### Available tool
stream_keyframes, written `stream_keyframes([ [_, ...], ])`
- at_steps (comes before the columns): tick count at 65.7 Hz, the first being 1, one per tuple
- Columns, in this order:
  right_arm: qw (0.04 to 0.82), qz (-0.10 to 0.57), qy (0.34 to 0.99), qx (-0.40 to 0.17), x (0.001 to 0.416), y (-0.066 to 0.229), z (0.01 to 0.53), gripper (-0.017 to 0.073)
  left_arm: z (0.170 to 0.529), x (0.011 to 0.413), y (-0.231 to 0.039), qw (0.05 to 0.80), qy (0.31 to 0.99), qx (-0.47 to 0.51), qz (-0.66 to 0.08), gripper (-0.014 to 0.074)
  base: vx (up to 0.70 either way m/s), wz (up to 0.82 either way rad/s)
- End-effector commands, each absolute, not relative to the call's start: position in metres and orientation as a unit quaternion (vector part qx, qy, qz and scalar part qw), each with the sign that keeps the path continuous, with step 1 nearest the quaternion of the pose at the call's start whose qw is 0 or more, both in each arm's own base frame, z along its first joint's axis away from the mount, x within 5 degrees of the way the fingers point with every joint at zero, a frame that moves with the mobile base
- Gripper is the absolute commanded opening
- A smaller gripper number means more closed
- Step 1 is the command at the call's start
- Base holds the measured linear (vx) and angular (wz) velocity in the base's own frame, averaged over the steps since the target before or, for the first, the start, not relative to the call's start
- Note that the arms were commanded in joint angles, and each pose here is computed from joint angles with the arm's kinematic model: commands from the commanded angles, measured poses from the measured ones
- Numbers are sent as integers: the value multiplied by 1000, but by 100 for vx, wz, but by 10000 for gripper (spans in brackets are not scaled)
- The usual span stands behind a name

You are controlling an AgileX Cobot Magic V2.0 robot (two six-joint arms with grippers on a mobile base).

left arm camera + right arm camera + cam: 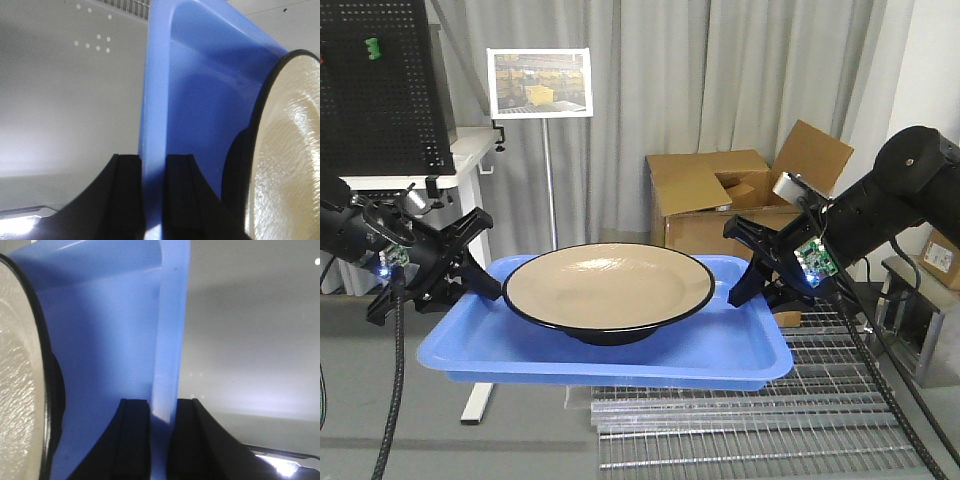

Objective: Place disk in tray to left cabinet
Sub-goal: 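Hold the tray level with both grippers while the base drives to the cabinet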

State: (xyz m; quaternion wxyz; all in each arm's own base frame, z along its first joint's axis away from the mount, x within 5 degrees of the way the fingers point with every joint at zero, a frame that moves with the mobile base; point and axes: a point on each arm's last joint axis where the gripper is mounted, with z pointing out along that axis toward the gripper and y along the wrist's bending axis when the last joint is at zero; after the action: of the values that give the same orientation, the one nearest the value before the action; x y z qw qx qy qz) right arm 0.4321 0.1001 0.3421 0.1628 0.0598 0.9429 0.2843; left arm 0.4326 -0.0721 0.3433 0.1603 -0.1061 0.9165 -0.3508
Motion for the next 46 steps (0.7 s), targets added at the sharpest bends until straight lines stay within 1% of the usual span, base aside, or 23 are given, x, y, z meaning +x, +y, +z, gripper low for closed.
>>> stream_keyframes([
  [1,200,392,897,39,412,124,393,-5,396,408,-99,164,868,-82,-461,-1,46,-7],
  [23,200,392,897,40,412,124,393,-5,396,408,-99,164,869,-82,-460,-1,42,-16],
  [34,201,392,897,40,412,124,393,-5,396,408,-99,164,869,-82,-460,-1,35,-35],
  [46,201,392,897,40,412,124,393,-5,396,408,-99,164,869,-82,-460,-1,31,-50],
])
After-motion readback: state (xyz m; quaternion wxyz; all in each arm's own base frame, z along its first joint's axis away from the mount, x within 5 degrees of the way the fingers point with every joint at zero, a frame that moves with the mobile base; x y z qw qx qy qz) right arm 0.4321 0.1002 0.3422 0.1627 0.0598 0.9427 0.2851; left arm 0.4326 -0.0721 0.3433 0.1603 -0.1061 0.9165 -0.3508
